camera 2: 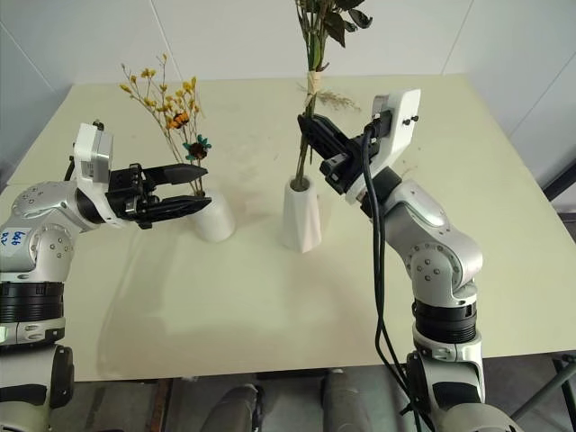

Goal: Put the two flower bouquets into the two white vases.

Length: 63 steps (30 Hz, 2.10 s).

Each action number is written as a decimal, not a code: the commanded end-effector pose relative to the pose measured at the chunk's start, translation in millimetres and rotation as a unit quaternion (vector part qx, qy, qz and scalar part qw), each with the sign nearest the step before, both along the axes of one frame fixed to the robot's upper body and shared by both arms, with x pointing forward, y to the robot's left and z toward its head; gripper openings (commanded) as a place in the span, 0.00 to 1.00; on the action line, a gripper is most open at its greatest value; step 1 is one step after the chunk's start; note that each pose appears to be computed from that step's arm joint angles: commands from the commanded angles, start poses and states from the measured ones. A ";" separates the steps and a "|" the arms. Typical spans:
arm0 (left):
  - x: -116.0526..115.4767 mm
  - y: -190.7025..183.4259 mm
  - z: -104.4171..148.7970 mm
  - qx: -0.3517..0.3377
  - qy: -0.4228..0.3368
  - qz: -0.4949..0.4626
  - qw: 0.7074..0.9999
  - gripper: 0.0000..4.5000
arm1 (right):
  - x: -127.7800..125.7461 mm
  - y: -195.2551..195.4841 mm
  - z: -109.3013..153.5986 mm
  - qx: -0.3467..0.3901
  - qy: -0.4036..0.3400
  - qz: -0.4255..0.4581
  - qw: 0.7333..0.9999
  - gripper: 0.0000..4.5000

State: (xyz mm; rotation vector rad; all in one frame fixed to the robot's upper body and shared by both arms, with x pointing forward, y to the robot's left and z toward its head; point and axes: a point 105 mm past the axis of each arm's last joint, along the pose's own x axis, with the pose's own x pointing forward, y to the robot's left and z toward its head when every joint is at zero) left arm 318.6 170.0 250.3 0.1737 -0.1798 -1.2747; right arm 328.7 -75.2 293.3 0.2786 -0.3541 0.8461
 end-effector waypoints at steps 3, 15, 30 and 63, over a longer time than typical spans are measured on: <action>-1.8 2.3 9.2 0.000 -0.024 0.006 1.000 0.67 | -5.9 -4.1 4.6 -0.008 -0.045 -0.016 0.999 0.01; -1.8 3.0 9.8 -0.003 -0.027 0.011 1.000 0.67 | -9.3 8.2 3.8 -0.028 -0.082 -0.020 0.996 0.01; -1.3 3.2 9.3 -0.006 -0.027 0.015 1.000 0.67 | -13.7 11.4 -6.7 -0.026 -0.072 -0.024 0.997 0.01; -18.9 43.5 1.8 0.020 -0.019 0.090 0.996 0.67 | -56.5 -92.0 -47.1 -0.243 -0.039 -0.031 0.969 0.99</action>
